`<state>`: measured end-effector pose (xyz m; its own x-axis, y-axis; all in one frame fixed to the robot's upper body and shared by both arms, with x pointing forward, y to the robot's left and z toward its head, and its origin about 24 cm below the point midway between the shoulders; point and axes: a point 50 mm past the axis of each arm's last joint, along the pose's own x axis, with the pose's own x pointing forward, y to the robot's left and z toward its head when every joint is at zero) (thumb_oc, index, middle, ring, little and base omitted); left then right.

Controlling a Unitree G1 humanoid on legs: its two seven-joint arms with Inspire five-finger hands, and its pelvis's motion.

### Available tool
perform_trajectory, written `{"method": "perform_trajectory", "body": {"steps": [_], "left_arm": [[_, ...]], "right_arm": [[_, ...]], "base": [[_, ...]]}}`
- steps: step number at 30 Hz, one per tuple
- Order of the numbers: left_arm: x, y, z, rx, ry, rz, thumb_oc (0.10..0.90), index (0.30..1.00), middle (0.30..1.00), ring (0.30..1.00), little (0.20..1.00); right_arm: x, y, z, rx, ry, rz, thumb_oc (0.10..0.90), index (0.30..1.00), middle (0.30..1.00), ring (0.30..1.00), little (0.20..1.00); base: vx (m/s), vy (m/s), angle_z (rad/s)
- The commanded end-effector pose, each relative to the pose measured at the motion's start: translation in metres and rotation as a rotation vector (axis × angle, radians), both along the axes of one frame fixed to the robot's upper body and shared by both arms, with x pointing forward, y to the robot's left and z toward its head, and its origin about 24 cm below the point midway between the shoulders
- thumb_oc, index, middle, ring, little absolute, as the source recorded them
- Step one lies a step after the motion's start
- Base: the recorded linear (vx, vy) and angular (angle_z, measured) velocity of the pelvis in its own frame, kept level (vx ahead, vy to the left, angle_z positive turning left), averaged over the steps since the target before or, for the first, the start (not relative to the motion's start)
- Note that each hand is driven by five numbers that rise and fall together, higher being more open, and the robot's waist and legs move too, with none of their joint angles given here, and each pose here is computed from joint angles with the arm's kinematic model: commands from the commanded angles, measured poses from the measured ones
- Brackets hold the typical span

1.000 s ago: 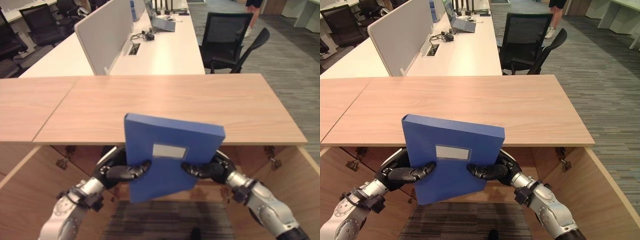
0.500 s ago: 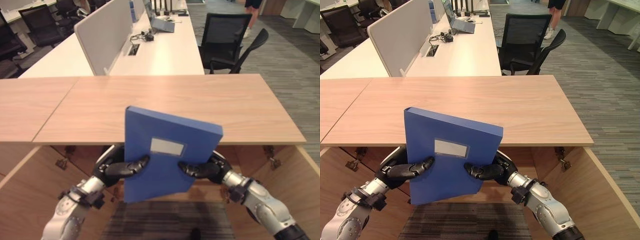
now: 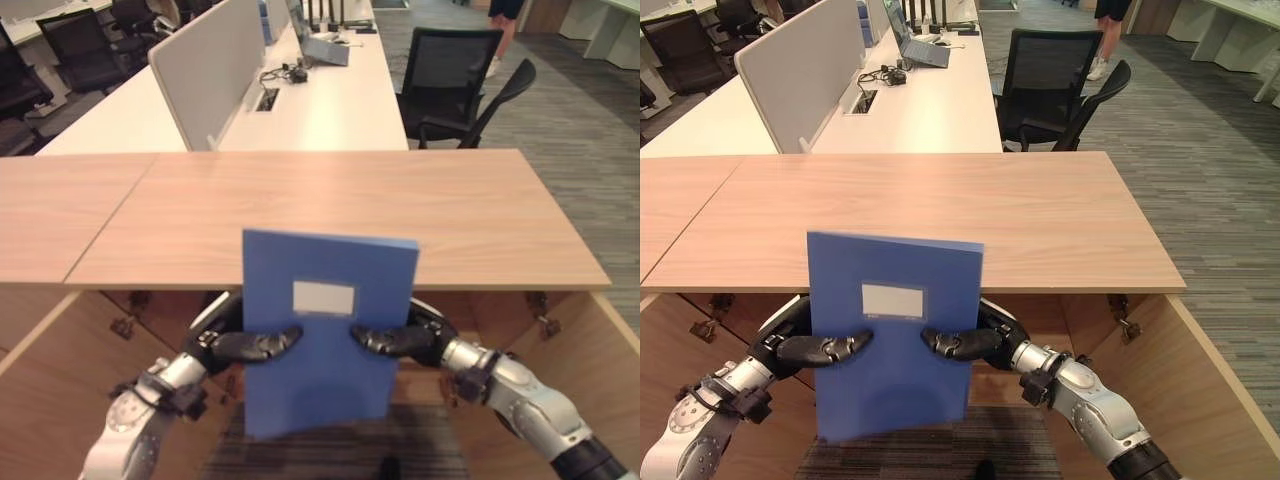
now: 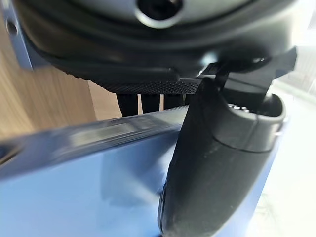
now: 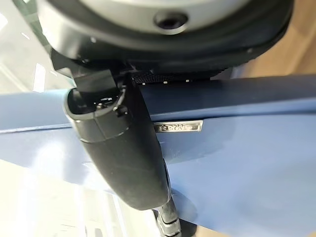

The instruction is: Put the empty folder in the office cabinet

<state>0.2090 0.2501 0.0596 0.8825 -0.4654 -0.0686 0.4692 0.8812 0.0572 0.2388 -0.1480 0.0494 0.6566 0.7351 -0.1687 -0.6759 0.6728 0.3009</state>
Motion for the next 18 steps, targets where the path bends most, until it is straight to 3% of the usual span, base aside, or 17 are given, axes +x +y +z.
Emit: {"method": "perform_trajectory", "body": {"steps": [1,9,18], "left_arm": [[0.01,0.024,0.011,0.366,-0.072,0.021,0.8,0.9,0.9,0.9,0.9],[-0.025,0.051,-0.071,0.499,0.276,0.159,0.8,0.9,0.9,0.9,0.9],[-0.085,0.037,-0.166,0.688,0.714,0.077,0.8,0.9,0.9,0.9,0.9]], "right_arm": [[0.004,0.053,0.067,0.229,-0.309,0.335,0.4,0.3,0.3,0.3,0.3],[0.007,0.044,0.065,0.093,-0.342,0.349,0.4,0.3,0.3,0.3,0.3],[0.01,0.047,0.025,-0.033,-0.235,0.342,0.4,0.3,0.3,0.3,0.3]], "base": [[0.0,0.0,0.0],[0.0,0.0,0.01],[0.0,0.001,0.02]]}}
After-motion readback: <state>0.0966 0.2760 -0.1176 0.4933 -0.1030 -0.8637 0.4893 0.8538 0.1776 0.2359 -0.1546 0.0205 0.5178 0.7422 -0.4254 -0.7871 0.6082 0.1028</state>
